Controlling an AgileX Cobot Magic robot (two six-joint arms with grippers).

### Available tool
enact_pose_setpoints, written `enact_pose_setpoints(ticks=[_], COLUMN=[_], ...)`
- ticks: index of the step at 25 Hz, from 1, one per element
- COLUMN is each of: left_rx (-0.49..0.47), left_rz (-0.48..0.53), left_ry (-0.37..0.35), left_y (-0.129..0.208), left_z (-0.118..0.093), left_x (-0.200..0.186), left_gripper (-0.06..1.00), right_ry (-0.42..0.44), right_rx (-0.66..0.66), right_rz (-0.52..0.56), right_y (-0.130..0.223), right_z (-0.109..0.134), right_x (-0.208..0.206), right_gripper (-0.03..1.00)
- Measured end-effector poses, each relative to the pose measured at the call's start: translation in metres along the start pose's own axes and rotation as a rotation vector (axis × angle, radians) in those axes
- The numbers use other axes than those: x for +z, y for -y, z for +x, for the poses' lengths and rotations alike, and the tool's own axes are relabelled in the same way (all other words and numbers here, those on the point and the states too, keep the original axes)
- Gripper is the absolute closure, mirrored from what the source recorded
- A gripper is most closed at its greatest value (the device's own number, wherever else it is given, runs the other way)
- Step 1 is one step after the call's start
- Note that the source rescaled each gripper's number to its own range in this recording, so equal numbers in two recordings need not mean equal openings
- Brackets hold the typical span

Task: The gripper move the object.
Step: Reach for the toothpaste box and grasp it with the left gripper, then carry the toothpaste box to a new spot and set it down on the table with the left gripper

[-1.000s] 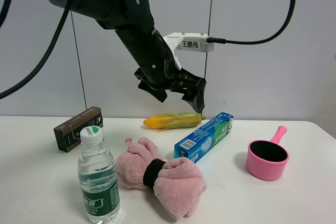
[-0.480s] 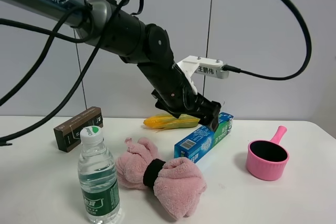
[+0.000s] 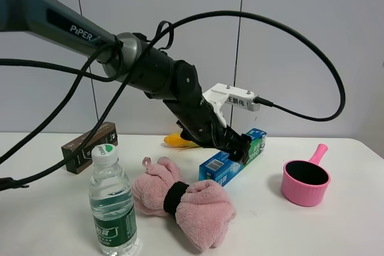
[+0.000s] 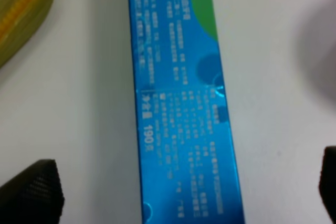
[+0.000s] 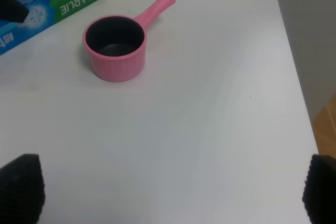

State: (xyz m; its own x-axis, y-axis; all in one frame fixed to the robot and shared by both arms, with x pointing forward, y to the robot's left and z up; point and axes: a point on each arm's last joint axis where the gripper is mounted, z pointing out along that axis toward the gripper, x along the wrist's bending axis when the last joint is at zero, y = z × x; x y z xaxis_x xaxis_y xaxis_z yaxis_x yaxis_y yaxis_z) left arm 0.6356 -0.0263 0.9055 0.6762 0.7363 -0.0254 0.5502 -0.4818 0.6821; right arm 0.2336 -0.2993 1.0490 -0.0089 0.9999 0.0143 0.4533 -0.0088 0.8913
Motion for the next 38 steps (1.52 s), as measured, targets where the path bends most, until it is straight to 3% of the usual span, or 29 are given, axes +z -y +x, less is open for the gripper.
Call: enact_pose_setpoints(ticks=[18,20,22,25,26,33,38], left_rx=[0.017,0.017,0.017,0.017,0.019,0.021,0.027], left_rz=[0.056,0.056,0.056,0.056,0.056,0.054,-0.027], left_ry=[-0.007,-0.007,-0.007,-0.007,-0.008,-0.003,-0.004], left_y=[0.027,0.027,0.027,0.027,0.027,0.018,-0.013], left_z=[0.002,0.002,0.002,0.002,0.003,0.002,0.000], left_x=[0.030,0.030,0.030,0.030,0.030,0.019,-0.016], left_gripper=[-0.03,0.12,0.37,0.89,0.94,0.94,0.94], right_ry=[0.000,0.000,0.000,0.000,0.000,0.000,0.000], right_rx=[0.000,0.000,0.000,0.000,0.000,0.000,0.000], right_rz=[0.000,0.000,0.000,0.000,0.000,0.000,0.000], right_y=[0.000,0.000,0.000,0.000,0.000,0.000,0.000], right_z=[0.000,0.000,0.000,0.000,0.000,0.000,0.000], right_x=[0.000,0.000,0.000,0.000,0.000,0.000,0.000], right_gripper=[-0.03,-0.03,-0.03,-0.03,-0.03,-0.03,-0.03])
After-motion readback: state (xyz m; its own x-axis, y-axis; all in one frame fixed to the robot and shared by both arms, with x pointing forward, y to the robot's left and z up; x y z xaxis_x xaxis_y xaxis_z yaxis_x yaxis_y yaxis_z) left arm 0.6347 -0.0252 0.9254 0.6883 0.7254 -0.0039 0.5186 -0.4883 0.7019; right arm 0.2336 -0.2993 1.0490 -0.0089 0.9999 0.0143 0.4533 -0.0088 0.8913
